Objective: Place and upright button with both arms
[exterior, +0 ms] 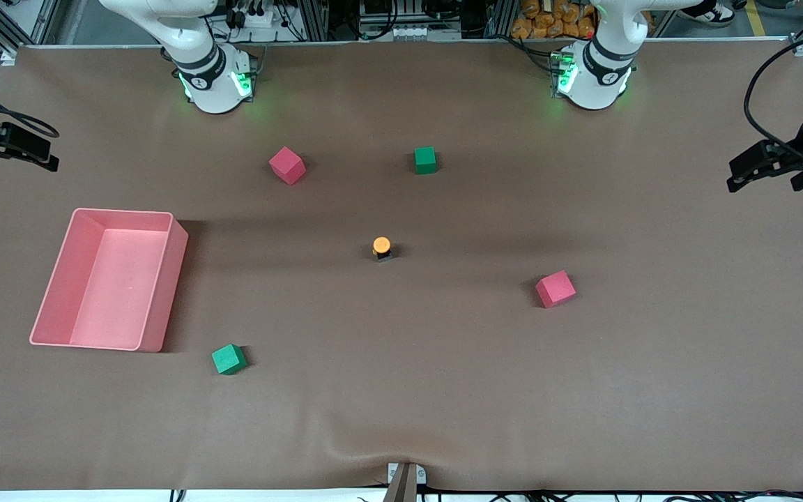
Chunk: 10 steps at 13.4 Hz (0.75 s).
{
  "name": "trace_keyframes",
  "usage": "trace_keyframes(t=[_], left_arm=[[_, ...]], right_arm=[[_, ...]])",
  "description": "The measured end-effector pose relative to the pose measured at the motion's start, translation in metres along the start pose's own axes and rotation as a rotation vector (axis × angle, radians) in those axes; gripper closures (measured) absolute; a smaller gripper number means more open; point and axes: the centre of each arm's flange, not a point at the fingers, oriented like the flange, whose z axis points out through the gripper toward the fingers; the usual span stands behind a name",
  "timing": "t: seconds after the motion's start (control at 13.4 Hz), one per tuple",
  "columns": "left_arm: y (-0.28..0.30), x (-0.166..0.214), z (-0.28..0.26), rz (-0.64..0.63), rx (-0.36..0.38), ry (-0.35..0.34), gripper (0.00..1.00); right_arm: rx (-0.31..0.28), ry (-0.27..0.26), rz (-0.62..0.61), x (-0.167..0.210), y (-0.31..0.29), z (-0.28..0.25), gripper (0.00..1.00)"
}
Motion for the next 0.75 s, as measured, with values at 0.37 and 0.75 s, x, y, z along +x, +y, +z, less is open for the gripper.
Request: trace_keyframes(t=[0.37, 0.75], left_arm=[[0.005, 0.013, 0.003, 0.008, 0.000, 0.002, 0.00], [0.002, 0.014, 0.000, 0.004, 0.000, 0.007, 0.00]], right_arm=[[0.000, -0.002, 0.000, 0.000, 0.000, 0.001, 0.00], [0.000, -0.009, 0.000, 0.001, 0.000, 0.004, 0.00]])
